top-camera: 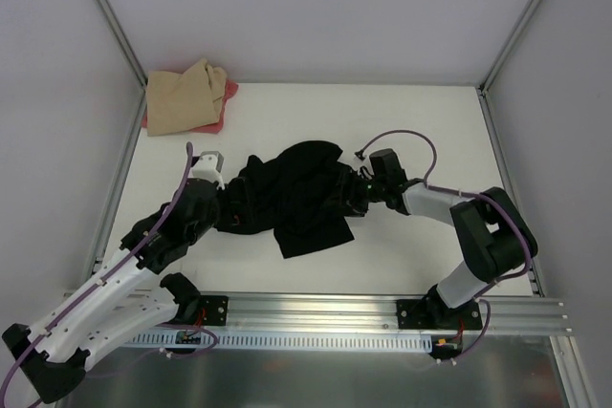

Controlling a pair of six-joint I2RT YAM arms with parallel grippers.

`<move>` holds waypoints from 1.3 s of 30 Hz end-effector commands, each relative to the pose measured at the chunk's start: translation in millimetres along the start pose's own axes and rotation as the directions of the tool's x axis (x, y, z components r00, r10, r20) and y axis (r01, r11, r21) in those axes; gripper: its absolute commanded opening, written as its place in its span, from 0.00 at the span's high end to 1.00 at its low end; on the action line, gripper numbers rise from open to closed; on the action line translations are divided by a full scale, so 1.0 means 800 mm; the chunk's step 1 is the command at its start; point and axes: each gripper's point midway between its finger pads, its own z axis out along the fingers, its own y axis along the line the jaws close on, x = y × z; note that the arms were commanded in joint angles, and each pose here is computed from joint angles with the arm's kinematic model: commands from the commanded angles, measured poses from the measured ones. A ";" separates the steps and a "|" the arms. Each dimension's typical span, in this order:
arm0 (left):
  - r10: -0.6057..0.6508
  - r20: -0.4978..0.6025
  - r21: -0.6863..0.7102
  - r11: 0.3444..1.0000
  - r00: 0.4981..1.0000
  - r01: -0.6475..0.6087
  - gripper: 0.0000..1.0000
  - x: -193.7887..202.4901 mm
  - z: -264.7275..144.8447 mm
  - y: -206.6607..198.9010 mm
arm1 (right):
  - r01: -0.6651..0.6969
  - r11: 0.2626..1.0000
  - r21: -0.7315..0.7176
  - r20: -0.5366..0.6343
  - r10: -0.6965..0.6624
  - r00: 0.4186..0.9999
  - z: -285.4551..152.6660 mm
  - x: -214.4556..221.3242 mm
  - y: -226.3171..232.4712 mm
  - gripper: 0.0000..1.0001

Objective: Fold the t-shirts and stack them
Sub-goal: Flatten out the tshirt

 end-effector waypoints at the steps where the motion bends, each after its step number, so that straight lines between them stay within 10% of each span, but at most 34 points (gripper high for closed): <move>1: 0.014 0.006 0.020 1.000 1.000 -0.014 0.01 0.003 0.000 -0.002 | 0.073 0.997 -0.023 0.069 -0.072 0.995 -0.004 -0.032 0.029 0.46; 4: 0.016 0.005 0.021 1.000 1.000 -0.016 0.01 0.004 0.002 -0.002 | 0.092 0.996 0.007 0.063 -0.092 0.994 -0.005 -0.038 0.030 0.99; 25: 0.165 -0.158 -0.367 0.906 0.974 -0.213 0.01 0.030 0.139 0.046 | 0.198 0.975 0.106 0.176 -0.214 0.961 -0.098 -0.022 0.051 1.00; 27: 0.179 -0.142 -0.395 0.892 0.974 -0.221 0.12 0.020 0.144 0.050 | 0.194 0.976 0.103 0.172 -0.209 0.963 -0.098 -0.017 0.048 0.99; 28: 0.185 -0.152 -0.407 0.883 0.971 -0.232 0.47 0.022 0.148 0.052 | 0.193 0.976 0.101 0.171 -0.208 0.963 -0.098 -0.016 0.047 0.99; 31: 0.184 -0.146 -0.449 0.863 0.972 -0.231 1.00 0.013 0.141 0.058 | 0.192 0.976 0.101 0.165 -0.207 0.964 -0.098 -0.012 0.044 0.99; 39: 0.145 -0.013 -0.404 0.904 0.989 -0.138 1.00 -0.057 0.075 0.037 | 0.224 0.964 0.143 0.194 -0.250 0.949 -0.121 -0.017 0.051 0.99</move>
